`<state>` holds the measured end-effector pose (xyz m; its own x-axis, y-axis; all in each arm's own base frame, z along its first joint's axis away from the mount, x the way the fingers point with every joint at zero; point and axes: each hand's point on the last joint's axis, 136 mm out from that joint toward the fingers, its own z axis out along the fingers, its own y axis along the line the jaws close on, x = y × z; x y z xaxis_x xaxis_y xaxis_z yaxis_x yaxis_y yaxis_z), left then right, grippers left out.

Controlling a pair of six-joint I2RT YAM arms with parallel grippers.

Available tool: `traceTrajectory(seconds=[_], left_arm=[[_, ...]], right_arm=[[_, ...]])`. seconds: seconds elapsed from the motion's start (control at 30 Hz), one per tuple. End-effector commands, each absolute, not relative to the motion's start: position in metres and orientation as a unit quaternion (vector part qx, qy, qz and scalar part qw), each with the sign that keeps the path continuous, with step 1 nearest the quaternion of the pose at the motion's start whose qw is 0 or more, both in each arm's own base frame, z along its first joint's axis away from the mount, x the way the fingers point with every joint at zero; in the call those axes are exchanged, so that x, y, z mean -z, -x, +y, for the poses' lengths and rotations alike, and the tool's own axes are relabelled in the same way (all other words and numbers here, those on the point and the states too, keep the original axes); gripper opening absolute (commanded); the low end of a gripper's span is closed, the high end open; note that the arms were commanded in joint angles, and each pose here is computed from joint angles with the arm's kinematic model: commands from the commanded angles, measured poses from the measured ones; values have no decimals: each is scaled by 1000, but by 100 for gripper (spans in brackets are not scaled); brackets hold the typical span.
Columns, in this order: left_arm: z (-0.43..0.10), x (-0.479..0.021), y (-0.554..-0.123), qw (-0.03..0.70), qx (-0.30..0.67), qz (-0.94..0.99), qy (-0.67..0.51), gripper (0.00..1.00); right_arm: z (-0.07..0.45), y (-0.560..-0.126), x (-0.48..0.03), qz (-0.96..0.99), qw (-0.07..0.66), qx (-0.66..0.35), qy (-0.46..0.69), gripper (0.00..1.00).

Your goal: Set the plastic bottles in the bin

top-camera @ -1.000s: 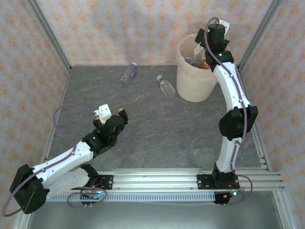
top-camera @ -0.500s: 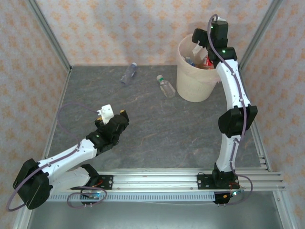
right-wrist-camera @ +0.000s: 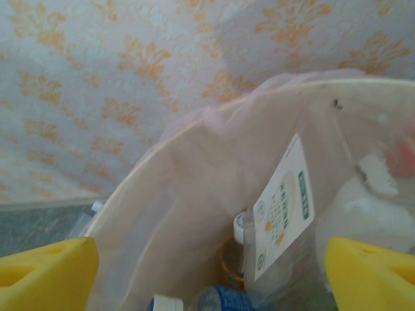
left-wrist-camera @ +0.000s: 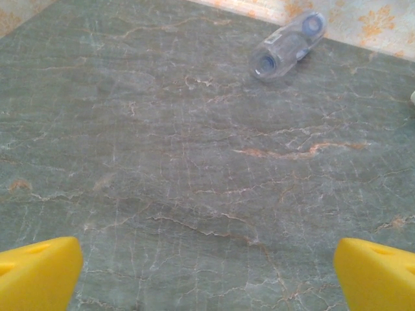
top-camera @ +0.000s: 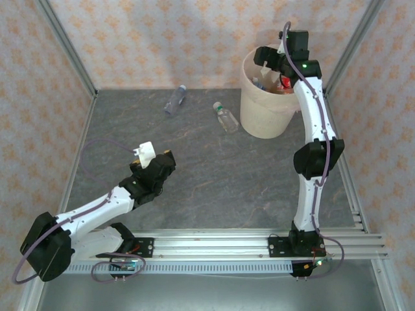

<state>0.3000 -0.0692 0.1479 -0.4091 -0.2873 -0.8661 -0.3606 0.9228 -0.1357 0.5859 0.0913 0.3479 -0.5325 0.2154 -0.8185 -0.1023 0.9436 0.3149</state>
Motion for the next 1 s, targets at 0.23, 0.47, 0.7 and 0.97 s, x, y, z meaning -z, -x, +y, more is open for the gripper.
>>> traceTrajectory(seconds=[0.23, 0.47, 0.7, 0.97], left_arm=[[-72, -156, -330, 462, -22, 866, 190, 100], [-72, -156, -366, 430, -28, 885, 178, 100], [-73, -153, -416, 377, -30, 916, 133, 100], [-70, -151, -475, 353, -13, 928, 120, 100]], right_arm=[[79, -502, -408, 839, 524, -150, -14, 99], [65, -461, -395, 807, 563, -163, -67, 99], [80, -417, -399, 740, 611, -270, -79, 99], [108, -372, -405, 683, 643, -344, -49, 99]])
